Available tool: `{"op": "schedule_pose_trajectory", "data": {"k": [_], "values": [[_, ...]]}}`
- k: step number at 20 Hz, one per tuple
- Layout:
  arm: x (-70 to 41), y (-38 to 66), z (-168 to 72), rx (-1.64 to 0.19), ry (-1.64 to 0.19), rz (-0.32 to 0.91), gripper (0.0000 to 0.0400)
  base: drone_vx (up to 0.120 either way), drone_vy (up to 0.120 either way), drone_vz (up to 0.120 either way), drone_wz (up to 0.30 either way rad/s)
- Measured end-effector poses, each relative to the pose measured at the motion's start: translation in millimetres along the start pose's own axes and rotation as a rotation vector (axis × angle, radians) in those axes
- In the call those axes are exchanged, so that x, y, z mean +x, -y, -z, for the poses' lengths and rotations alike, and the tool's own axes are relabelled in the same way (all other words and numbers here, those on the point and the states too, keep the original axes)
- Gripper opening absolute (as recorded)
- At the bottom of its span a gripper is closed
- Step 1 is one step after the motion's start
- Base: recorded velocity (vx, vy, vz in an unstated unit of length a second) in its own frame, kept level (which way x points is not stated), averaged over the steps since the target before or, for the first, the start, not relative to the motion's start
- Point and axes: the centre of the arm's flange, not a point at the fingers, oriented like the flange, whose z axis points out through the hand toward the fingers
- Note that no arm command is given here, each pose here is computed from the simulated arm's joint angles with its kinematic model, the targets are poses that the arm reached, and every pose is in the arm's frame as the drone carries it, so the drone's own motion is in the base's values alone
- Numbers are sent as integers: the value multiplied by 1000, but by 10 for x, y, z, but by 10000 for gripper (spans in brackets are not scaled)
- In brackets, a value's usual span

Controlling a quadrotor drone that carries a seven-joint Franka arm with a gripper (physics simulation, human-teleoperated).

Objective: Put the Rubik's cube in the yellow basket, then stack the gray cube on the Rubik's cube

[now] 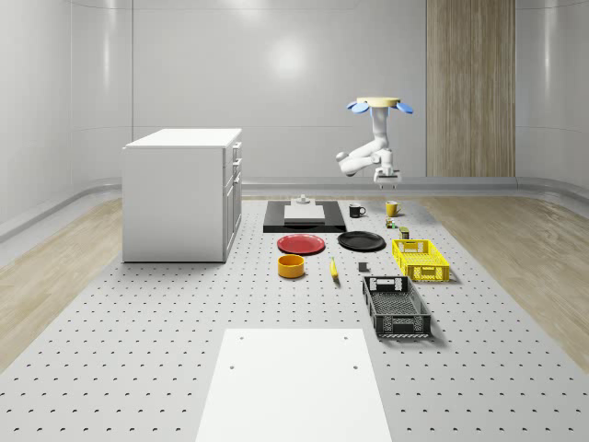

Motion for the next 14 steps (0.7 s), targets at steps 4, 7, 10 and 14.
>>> {"op": "schedule_pose_trajectory", "data": {"k": [4, 7, 10, 14], "values": [[-5, 5, 0, -5, -5, 0, 400, 0, 0, -120, 0], [-6, 6, 0, -6, -7, 0, 400, 0, 0, -120, 0], [-7, 7, 1, -7, -8, 0, 400, 0, 0, -120, 0], [-8, 8, 1, -8, -9, 0, 400, 0, 0, -120, 0]]}}
